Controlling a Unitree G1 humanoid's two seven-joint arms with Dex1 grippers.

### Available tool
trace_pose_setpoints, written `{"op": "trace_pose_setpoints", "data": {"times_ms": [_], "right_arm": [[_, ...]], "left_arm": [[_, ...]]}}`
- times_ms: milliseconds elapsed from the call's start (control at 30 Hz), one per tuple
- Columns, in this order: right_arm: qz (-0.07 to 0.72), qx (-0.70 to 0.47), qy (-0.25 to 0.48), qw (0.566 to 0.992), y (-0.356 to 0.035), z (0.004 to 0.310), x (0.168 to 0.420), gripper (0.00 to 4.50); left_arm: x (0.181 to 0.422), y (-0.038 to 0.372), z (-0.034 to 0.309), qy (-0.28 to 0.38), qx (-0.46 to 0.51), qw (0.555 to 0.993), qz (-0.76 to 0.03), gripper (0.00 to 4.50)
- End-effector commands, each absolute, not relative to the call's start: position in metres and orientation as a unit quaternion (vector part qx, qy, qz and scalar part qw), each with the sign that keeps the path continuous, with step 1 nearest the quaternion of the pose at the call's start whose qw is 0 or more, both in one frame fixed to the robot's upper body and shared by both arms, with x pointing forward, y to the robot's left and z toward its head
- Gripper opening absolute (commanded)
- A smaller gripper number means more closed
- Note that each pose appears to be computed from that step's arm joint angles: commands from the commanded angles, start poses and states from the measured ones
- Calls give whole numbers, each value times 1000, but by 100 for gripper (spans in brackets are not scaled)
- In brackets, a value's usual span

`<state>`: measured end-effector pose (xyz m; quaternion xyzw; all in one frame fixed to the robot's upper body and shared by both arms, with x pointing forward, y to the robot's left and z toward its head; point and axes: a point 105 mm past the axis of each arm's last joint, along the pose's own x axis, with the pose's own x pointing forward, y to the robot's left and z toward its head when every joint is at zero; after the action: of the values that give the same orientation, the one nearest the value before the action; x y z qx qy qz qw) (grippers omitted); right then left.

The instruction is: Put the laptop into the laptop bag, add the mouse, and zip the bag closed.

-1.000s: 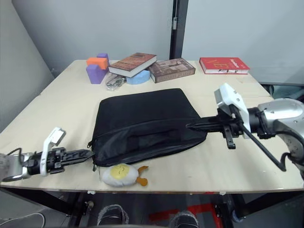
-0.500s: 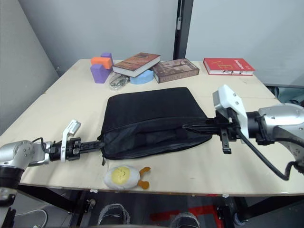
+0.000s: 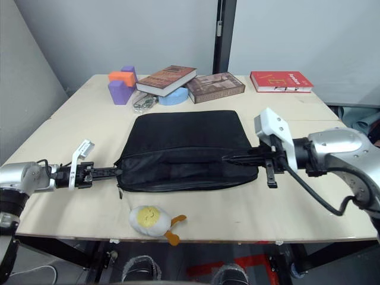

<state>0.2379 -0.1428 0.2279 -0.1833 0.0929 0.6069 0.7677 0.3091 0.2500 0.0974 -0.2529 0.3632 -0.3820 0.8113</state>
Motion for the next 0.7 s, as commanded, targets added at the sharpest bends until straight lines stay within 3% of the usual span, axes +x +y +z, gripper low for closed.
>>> {"op": "trace_pose_setpoints", "data": {"times_ms": [33,233,567,700], "right_arm": [[611,-196,76,763,-140,233,238,0],[613,-193,79,762,-139,231,238,0],[617,-194,80,758,-135,229,239,0],[618,-195,82,757,-135,228,241,0]], "left_arm": [[310,270,106,363,-233,824,-367,2],[307,287,110,379,-215,827,-355,2],[332,295,119,326,-176,867,-333,2],[335,291,121,314,-189,868,-336,132]]}}
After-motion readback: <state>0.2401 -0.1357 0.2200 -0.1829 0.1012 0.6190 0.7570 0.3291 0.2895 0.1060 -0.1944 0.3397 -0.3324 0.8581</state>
